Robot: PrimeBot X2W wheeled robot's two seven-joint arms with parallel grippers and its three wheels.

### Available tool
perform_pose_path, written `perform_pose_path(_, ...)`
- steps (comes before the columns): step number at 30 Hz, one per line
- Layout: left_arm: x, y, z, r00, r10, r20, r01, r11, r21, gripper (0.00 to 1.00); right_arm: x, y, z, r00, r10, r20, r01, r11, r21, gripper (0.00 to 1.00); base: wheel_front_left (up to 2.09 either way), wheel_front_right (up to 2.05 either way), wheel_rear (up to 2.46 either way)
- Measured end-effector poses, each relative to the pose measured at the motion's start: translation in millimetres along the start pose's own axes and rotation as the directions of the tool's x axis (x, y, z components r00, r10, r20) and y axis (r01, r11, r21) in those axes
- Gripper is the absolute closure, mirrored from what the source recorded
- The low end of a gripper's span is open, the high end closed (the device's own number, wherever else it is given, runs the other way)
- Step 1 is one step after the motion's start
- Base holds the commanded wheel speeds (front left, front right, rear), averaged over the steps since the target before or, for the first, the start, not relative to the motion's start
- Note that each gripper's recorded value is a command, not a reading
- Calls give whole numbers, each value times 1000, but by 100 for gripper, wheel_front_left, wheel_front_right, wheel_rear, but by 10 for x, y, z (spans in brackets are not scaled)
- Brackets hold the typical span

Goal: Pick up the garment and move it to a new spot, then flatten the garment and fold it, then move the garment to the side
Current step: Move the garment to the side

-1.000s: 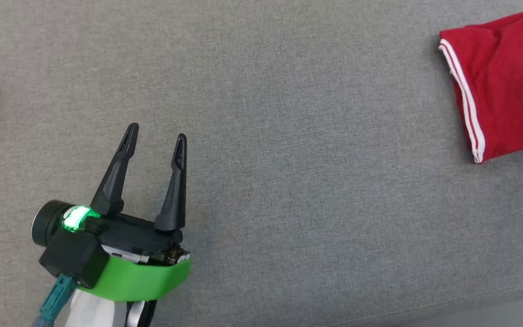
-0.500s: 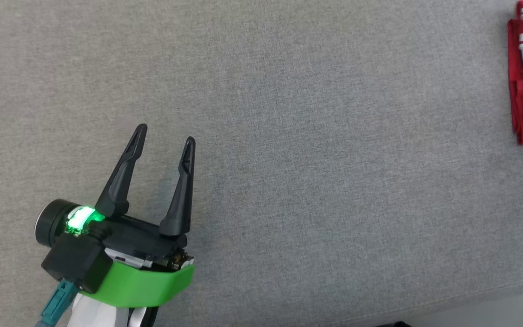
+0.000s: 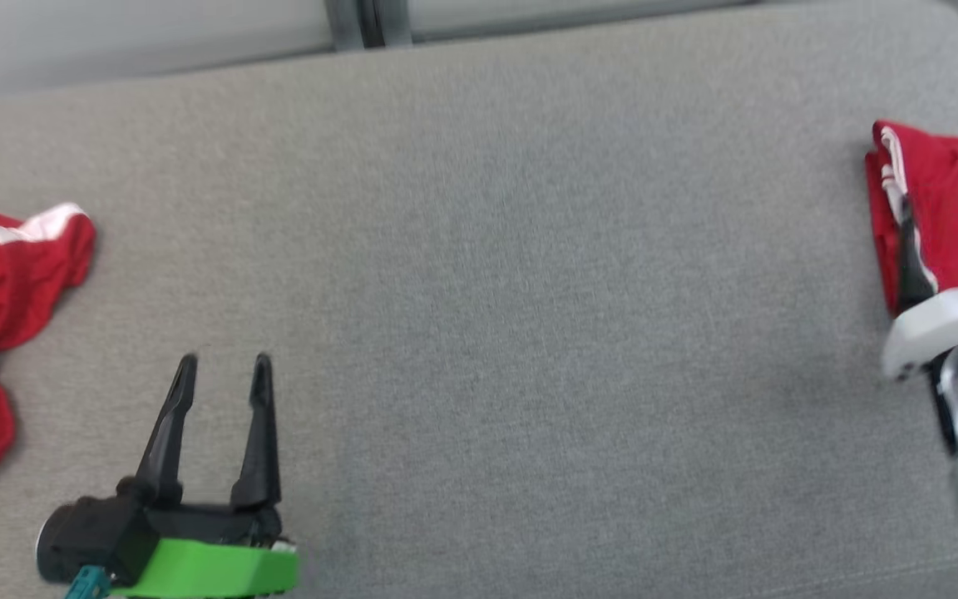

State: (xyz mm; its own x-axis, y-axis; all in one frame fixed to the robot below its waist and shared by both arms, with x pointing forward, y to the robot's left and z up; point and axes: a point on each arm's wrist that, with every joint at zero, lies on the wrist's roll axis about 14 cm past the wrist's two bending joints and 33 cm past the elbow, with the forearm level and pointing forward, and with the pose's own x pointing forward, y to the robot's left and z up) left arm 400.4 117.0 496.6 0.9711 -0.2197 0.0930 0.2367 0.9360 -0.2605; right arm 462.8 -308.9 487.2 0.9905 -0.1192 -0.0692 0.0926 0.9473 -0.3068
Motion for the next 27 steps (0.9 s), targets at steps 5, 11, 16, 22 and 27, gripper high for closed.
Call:
perform_pose_path(5,-322,185,182,997,78,30,-79,996,42,0,-416,438,270,991,86,105,-102,981,163,0,0,0,0)
perform_pose_path(11,-557,317,421,987,129,95,-136,988,75,0,-847,812,478,973,134,188,-184,942,280,0,0,0,0)
perform_pose_path(16,-680,333,462,984,143,107,-153,984,89,0,-1132,1022,448,972,139,189,-200,913,356,0,0,0,0)
perform_pose_path(22,-775,352,402,983,160,92,-166,983,73,0,-1330,1128,275,978,148,146,-194,902,386,0,0,0,0)
perform_pose_path(27,-833,366,317,983,172,66,-177,982,68,0,-1358,1031,251,984,111,141,-159,903,398,0,0,0,0)
